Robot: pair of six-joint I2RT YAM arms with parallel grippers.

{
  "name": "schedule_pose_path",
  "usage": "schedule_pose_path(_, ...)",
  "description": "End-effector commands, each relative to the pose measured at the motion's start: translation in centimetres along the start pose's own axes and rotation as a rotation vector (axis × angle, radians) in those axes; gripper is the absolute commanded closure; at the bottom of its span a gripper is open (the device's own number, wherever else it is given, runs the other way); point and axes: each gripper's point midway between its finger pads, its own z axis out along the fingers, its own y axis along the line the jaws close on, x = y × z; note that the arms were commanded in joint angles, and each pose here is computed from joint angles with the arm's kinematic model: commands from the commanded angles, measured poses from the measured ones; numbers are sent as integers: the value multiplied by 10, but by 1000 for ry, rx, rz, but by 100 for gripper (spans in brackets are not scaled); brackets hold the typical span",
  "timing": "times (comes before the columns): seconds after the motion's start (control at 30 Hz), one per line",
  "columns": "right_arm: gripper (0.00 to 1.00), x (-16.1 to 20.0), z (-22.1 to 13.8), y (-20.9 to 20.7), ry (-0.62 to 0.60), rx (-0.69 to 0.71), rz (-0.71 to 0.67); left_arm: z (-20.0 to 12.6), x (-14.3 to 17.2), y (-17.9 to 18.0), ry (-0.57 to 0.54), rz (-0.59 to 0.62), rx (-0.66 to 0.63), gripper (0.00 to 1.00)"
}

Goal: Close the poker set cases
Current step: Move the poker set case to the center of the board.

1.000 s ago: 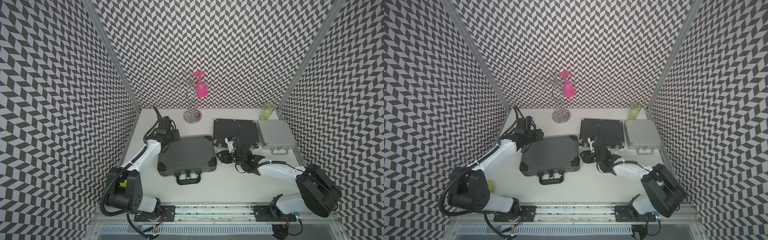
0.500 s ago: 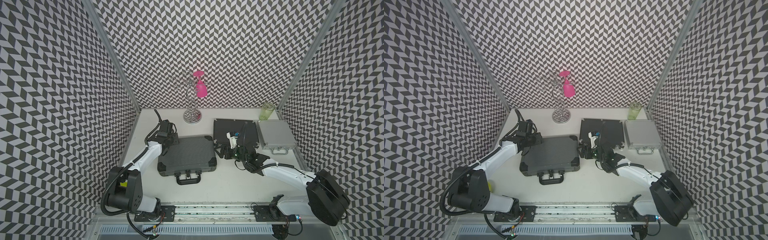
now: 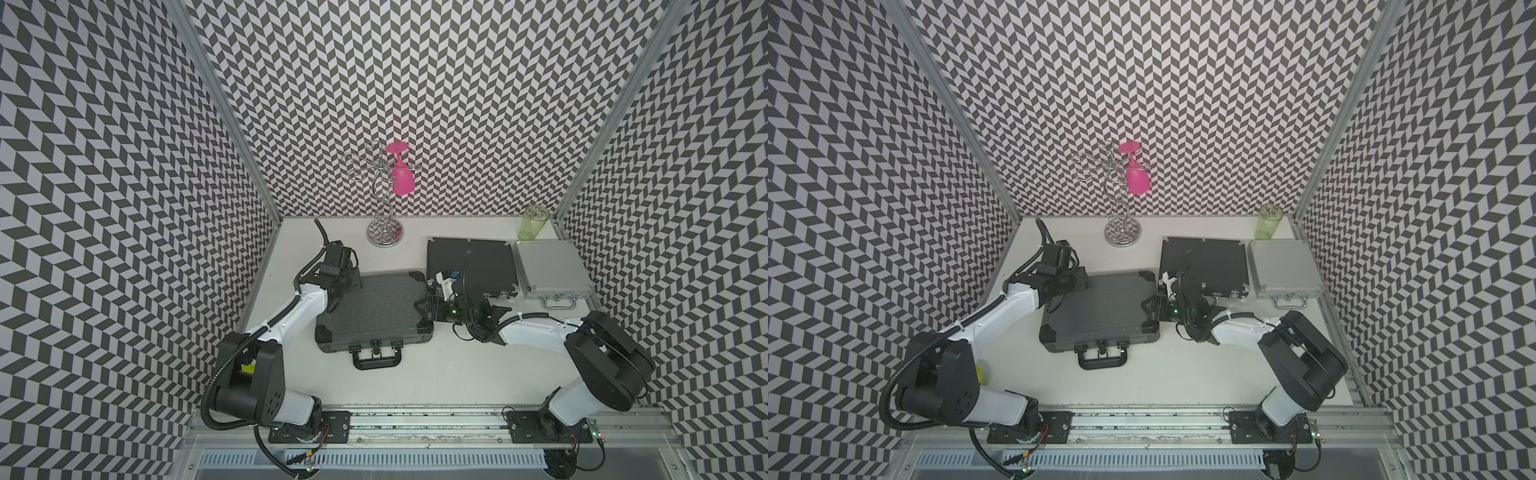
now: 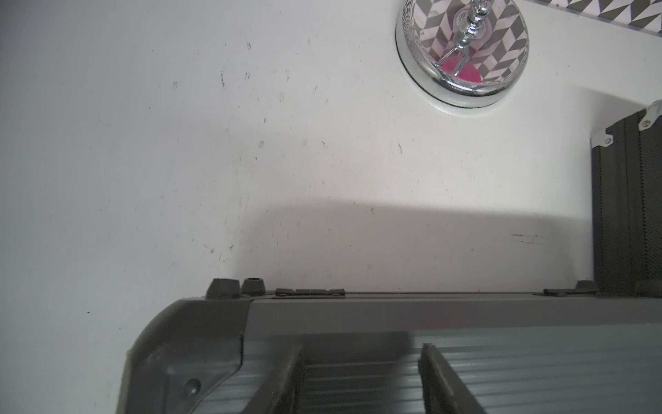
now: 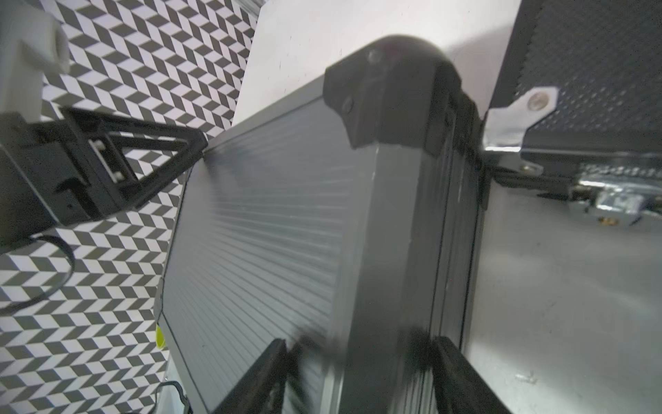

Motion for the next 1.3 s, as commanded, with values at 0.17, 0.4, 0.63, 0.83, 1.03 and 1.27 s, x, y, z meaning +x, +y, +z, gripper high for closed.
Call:
schedule_pose_path(0.17, 48, 34, 35, -37, 101, 102, 91, 32, 16, 6, 58, -27, -13, 46)
schedule_pose_path(0.4, 48, 16, 57, -32, 94, 102, 53, 42, -7, 10, 33, -58, -8, 47)
schedule_pose_path(0.63, 35, -9, 50, -5, 75, 64, -40, 22, -37, 7, -15, -52, 5, 43)
schedule_pose_path(0.83, 22, -8, 4, 10, 54, 67, -184, -15, -52, 3, -78, -27, 45, 42)
schedule_pose_path(1.03, 18, 38, -29, 14, 111, 17, -217, -27, -49, -8, -54, 5, 105, 41)
schedule_pose_path(1.27, 21, 79, -31, 23, 157, -23, -205, -36, -25, -55, -6, 86, 209, 44)
